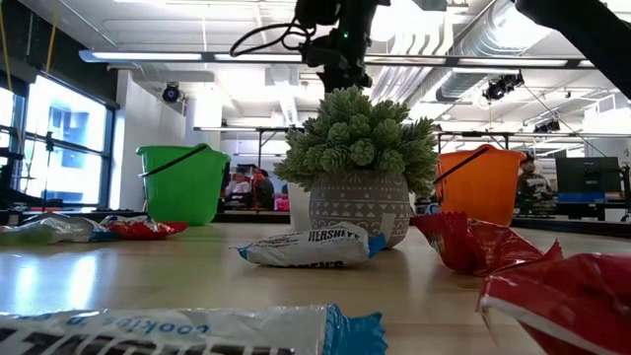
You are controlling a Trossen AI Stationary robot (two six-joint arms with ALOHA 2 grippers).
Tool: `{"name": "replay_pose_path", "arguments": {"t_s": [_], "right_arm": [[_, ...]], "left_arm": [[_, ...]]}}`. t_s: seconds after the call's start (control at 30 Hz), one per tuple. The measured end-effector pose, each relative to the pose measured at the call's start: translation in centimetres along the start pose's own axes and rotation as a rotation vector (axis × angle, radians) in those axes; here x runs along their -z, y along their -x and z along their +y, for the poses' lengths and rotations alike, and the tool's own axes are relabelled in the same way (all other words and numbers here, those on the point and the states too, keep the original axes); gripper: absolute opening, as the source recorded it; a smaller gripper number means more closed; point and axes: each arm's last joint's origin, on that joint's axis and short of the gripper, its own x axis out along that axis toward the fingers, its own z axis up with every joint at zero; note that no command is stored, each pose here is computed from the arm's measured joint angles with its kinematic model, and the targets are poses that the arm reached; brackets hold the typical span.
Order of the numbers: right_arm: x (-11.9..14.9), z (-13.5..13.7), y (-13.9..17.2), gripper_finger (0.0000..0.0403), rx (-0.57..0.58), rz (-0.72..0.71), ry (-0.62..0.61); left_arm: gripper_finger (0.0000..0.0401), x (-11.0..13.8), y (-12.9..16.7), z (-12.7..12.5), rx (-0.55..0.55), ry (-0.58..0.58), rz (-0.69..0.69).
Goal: Sort candy
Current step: Put the white chocolate bars into the white bucket
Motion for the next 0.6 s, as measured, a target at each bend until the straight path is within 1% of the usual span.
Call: {"name": "replay_pose_path", "arguments": {"t_s": [0.13,0.2,0.3,0.43,0.53,0.6], "right_arm": [[-0.1,0.0,0.1,0.0138,0.0,-0.007,-0.018],[0.0,0.1,0.2,0.0143,-0.003,-0.001,-0.046],[0.0,0.8,0.4,0.0144,-0.038,-0.003,-0.039],[0.3,2.7,0.7,0.014,-0.074,0.009,-0.009],[0.9,4.6,1.1,0.0137,-0.154,0.047,0.028],[1.2,6.0,1.4,0.0134,-0.187,0.061,0.05]], "left_arm": [[0.0082,0.0,0.0,0.0,-0.01,-0.009,-0.003],[0.0082,0.0,0.0,0.0,-0.01,-0.011,-0.003],[0.0082,0.0,0.0,0.0,-0.01,-0.01,-0.002],[0.0082,0.0,0.0,0.0,-0.01,-0.01,-0.002],[0.0082,0.0,0.0,0.0,-0.009,-0.008,-0.002],[0.0082,0.0,0.0,0.0,0.001,-0.002,0.002]]}}
